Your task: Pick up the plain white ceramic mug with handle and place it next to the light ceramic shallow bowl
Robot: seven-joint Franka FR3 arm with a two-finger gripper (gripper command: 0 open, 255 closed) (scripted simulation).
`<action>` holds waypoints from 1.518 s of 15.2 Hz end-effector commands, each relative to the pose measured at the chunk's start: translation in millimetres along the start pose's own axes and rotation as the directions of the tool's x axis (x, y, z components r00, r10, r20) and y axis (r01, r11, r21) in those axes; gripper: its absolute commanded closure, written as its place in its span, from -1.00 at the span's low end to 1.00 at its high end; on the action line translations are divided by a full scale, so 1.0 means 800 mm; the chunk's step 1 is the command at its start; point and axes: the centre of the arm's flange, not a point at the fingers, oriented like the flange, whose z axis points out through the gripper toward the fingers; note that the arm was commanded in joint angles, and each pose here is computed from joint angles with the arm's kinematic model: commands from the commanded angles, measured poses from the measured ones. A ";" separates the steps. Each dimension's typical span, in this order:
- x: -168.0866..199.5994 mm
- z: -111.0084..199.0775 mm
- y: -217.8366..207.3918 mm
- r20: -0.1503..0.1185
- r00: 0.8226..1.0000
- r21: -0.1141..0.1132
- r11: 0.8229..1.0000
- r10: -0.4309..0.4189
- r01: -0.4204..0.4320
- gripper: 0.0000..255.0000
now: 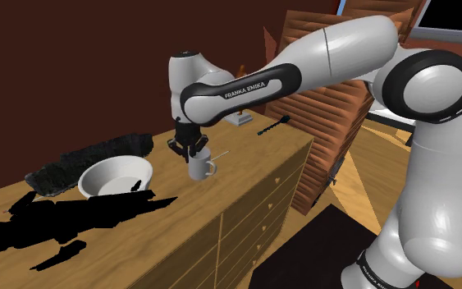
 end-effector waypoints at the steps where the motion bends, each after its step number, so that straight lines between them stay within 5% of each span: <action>1: -0.002 0.012 -0.001 0.000 1.000 0.000 1.000 0.000 0.000 1.00; 7: -0.006 0.053 -0.002 0.000 1.000 0.000 1.000 0.000 0.000 1.00; 15: -0.006 0.053 -0.002 0.000 1.000 0.000 1.000 0.000 0.000 1.00; 16: -0.006 0.053 -0.002 0.000 1.000 0.000 1.000 0.000 0.000 -1.00; 21: -0.006 0.053 -0.002 0.000 1.000 0.000 1.000 0.000 0.000 -1.00; 23: -0.006 0.020 -0.002 0.000 1.000 0.000 1.000 0.000 0.000 -1.00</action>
